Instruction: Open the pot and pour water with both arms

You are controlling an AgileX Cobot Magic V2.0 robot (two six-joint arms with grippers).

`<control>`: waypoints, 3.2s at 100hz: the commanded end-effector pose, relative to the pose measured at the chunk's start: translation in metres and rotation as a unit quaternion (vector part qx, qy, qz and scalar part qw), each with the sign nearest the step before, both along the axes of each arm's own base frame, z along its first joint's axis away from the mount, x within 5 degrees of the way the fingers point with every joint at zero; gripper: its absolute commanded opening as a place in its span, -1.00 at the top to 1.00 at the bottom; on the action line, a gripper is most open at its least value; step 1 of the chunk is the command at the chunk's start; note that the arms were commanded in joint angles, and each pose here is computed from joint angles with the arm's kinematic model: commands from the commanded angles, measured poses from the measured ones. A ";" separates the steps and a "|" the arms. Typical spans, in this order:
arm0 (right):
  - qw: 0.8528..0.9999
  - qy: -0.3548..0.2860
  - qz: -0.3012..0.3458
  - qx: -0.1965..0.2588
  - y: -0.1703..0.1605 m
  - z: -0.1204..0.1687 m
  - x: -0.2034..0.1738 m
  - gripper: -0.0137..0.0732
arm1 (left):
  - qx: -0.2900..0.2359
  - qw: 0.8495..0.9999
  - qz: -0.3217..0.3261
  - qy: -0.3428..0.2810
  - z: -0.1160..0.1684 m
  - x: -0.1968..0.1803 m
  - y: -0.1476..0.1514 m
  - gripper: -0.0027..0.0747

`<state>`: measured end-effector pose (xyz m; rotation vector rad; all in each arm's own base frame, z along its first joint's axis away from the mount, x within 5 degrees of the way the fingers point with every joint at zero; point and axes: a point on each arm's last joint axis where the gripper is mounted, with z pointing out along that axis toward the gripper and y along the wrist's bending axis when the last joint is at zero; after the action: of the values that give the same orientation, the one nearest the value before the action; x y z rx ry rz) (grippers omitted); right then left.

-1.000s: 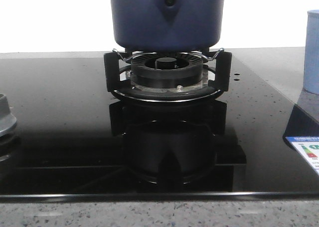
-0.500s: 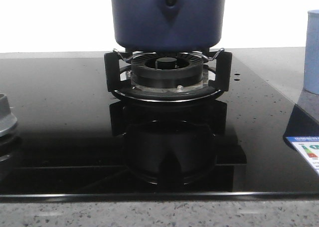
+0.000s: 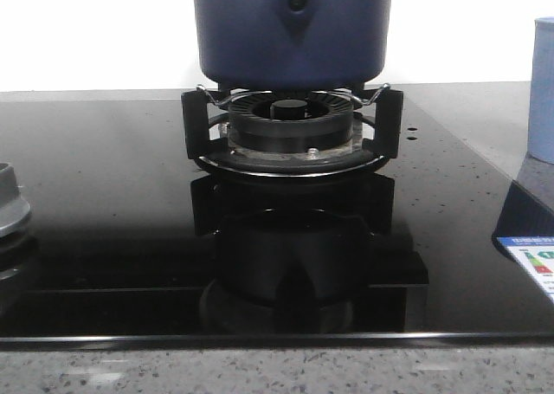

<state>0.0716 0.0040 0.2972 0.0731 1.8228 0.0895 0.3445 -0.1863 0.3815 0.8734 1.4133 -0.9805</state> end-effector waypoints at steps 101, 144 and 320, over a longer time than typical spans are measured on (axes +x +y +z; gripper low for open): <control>0.999 -0.045 -0.028 -0.013 -0.010 0.014 0.056 -0.83 | 0.015 0.998 0.047 -0.050 0.086 -0.121 0.084 0.41; 0.995 -0.073 0.000 -0.067 0.001 -0.004 0.120 -0.83 | 0.015 0.997 0.047 -0.051 0.087 -0.122 0.084 0.41; 0.964 -0.202 0.087 -0.149 0.033 0.037 0.177 0.09 | -0.003 0.990 0.101 -0.102 0.112 -0.152 0.093 0.41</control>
<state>0.2487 0.0287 0.2891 -0.2458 1.5868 -0.0338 0.2065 -0.0966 0.4705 0.8756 1.3793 -0.6912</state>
